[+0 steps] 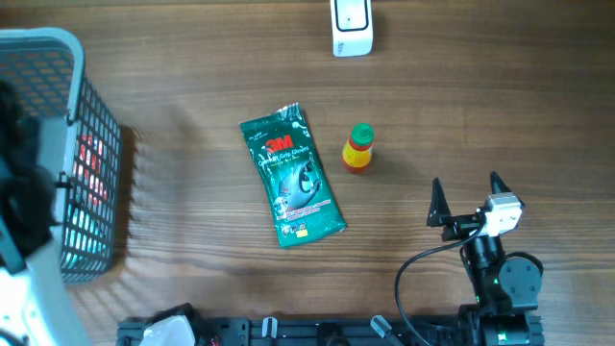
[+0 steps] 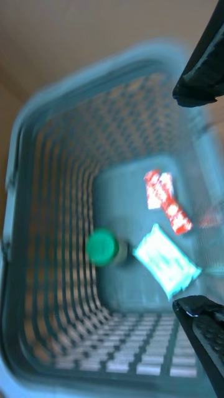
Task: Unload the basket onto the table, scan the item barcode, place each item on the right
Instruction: 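Return the left gripper to the basket and grasp the green-lidded jar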
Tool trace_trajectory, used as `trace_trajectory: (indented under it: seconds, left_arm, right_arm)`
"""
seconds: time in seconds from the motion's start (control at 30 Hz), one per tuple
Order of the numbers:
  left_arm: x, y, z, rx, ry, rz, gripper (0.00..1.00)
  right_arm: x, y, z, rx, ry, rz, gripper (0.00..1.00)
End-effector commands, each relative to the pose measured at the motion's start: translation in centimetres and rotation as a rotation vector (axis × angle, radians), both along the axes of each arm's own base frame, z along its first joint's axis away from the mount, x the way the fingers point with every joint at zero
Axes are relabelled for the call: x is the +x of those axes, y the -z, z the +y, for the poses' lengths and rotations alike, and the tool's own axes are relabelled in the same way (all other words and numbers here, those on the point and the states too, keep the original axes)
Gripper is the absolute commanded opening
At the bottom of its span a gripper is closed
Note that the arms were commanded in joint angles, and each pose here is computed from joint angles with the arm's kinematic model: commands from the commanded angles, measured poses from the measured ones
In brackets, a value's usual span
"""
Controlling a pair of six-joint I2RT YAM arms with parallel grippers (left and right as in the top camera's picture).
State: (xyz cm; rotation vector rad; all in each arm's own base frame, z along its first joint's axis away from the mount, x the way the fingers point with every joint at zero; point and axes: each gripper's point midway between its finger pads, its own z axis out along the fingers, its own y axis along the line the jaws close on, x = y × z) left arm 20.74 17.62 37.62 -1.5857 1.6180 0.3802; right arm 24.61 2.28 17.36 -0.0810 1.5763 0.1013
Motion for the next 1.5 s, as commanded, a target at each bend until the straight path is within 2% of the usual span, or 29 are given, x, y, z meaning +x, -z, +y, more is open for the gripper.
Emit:
trace_trajectory:
  seconds: [0.0,0.23,0.33,0.6,0.93,1.13,1.47]
  left_arm:
    - [0.3,5.0,2.9,-0.229,-0.094,0.023,1.0]
    - [0.1,11.9,8.9,-0.398,-0.252,0.16,1.0]
    - [1.5,14.5,11.0,-0.396,-0.181,0.257,1.0]
    - [1.9,20.5,13.8,-0.34,-0.237,0.346,1.0]
    - [0.9,25.3,15.7,-0.279,-0.294,0.326,1.0]
    - [-0.7,28.2,17.4,-0.314,-0.351,0.349,1.0]
    - [0.7,30.2,18.5,-0.307,-0.297,0.358,1.0]
  right_arm:
    - [0.0,-0.2,-0.1,-0.009,0.003,-0.011,1.0]
    - [0.0,-0.2,-0.1,-0.009,0.003,-0.011,1.0]
    - [0.0,-0.2,-0.1,-0.01,0.003,-0.011,1.0]
    - [0.0,-0.2,-0.1,-0.01,0.003,-0.011,1.0]
    - [0.0,-0.2,-0.1,-0.009,0.003,-0.011,1.0]
    - [0.0,-0.2,-0.1,-0.01,0.003,-0.011,1.0]
    - [0.0,-0.2,-0.1,-0.009,0.003,-0.011,1.0]
